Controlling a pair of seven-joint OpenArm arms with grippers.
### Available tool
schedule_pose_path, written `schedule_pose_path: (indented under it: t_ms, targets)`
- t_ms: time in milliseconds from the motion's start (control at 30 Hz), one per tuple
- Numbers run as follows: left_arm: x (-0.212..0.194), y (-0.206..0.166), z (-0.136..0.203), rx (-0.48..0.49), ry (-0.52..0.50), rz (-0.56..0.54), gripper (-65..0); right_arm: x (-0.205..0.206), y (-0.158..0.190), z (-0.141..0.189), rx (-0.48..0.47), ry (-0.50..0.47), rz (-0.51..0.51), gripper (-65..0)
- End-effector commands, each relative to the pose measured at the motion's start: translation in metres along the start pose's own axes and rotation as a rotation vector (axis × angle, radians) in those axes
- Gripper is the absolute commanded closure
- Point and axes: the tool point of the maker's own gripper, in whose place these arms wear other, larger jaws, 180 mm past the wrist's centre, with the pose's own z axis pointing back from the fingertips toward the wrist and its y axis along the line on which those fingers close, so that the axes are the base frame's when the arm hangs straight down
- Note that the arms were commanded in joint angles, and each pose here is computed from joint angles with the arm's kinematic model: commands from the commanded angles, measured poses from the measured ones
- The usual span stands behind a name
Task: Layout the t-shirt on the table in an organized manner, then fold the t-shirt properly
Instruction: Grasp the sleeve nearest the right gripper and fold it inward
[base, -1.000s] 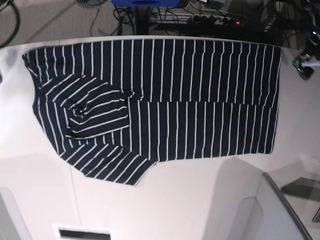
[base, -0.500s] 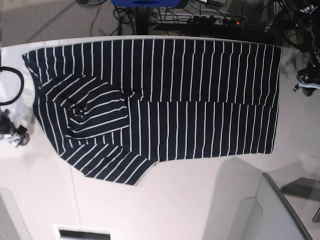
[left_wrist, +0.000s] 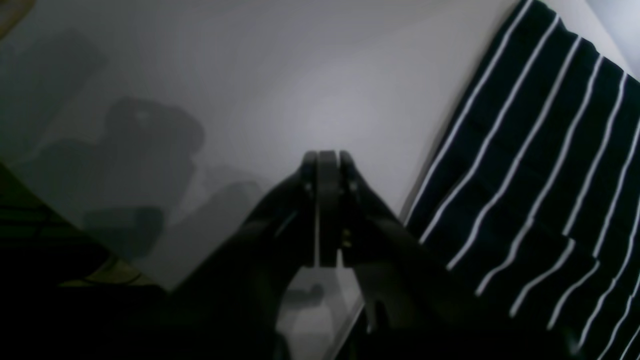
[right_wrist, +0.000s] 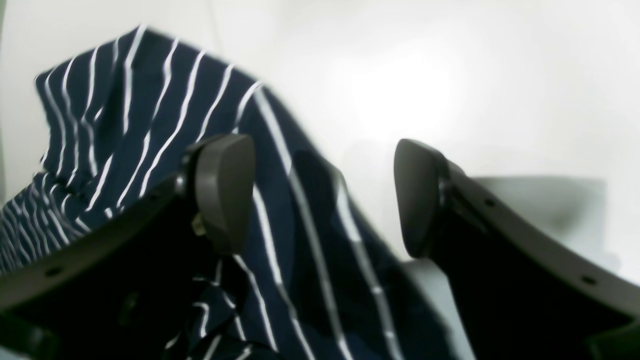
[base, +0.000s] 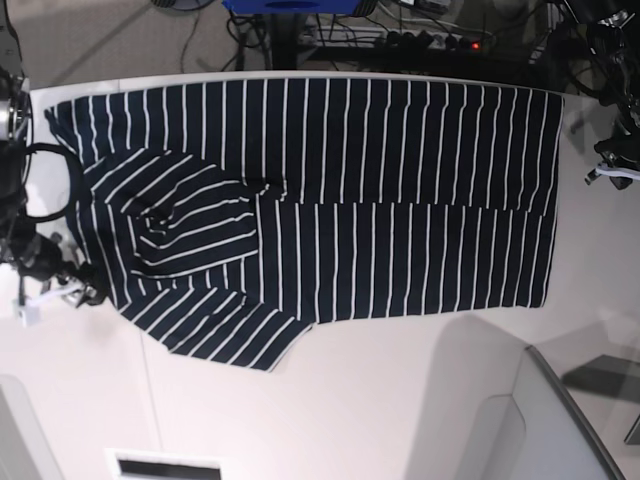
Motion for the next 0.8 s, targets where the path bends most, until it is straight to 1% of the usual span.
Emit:
schedule_pose_path:
  t_ms: [0,133,267,333,400,533,633,667,767]
  targets:
    - [0.018,0.005,0.002,0.008,-0.047,-0.014,0.0,0.026,0.005,0.004,0.017,-0.055,0.011,-41.3]
    - [0.011,0.011,0.000,0.020,-0.028,-0.003,0.0,0.006,0.018,-0.006,0.031,0.006,0.067,-40.7]
    - [0.006,0.013,-0.002,0.025,-0.016,0.004,0.0,0.000,0.021,-0.009,0.033,0.023,0.081,-40.5]
    - [0.004,0.013,-0.002,0.024,-0.011,0.003,0.0,0.000,0.017,-0.009,0.010,0.024,0.074,-38.9]
    - [0.003,0.013,-0.002,0.024,-0.010,0.004,0.0,0.000,0.013,-0.009,-0.011,0.023,0.066,-31.1]
    - [0.004,0.013,-0.002,0.026,-0.012,0.005,0.0,0.003,0.014,-0.009,-0.008,0.013,0.063,0.0]
    - [0.003,0.012,-0.002,0.022,-0.010,0.003,0.0,0.010,0.020,-0.009,0.004,0.000,0.071,-1.1]
    - [0.003,0.012,-0.002,0.021,-0.010,0.002,0.0,0.016,0.026,-0.008,0.019,-0.015,0.088,0.0]
    - [0.003,0.012,-0.002,0.021,-0.008,0.002,0.0,0.022,0.043,-0.003,0.063,-0.052,0.144,0.0]
